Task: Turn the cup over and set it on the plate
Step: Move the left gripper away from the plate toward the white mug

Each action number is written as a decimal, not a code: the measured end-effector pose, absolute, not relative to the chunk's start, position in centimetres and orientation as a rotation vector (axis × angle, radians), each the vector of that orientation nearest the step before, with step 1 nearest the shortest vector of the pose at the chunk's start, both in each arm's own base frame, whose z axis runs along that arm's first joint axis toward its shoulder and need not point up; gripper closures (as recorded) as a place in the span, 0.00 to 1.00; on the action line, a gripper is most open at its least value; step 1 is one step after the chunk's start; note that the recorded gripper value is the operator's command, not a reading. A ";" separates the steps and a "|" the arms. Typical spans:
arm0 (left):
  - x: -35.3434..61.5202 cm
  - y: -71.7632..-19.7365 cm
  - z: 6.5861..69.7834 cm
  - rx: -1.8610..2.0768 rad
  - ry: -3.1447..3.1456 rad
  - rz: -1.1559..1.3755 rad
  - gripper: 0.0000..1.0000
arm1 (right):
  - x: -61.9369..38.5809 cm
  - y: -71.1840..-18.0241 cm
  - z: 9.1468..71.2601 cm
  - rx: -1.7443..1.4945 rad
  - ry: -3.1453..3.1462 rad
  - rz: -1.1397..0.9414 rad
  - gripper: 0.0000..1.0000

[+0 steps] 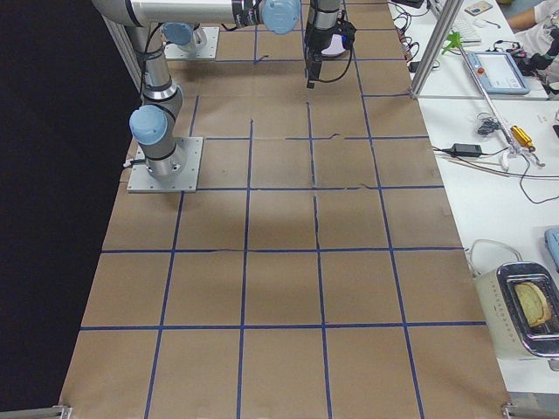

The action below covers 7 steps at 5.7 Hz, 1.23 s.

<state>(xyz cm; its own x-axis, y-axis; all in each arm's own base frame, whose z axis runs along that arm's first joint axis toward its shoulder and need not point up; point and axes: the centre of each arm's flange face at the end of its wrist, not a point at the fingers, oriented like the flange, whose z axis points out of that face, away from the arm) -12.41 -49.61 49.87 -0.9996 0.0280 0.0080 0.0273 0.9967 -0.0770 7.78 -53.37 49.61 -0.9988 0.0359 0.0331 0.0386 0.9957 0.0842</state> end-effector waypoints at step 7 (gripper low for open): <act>13.1 -44.6 51.5 -0.190 -3.107 0.007 0.02 | 7.8 -53.4 49.6 -0.058 -3.107 -0.132 0.00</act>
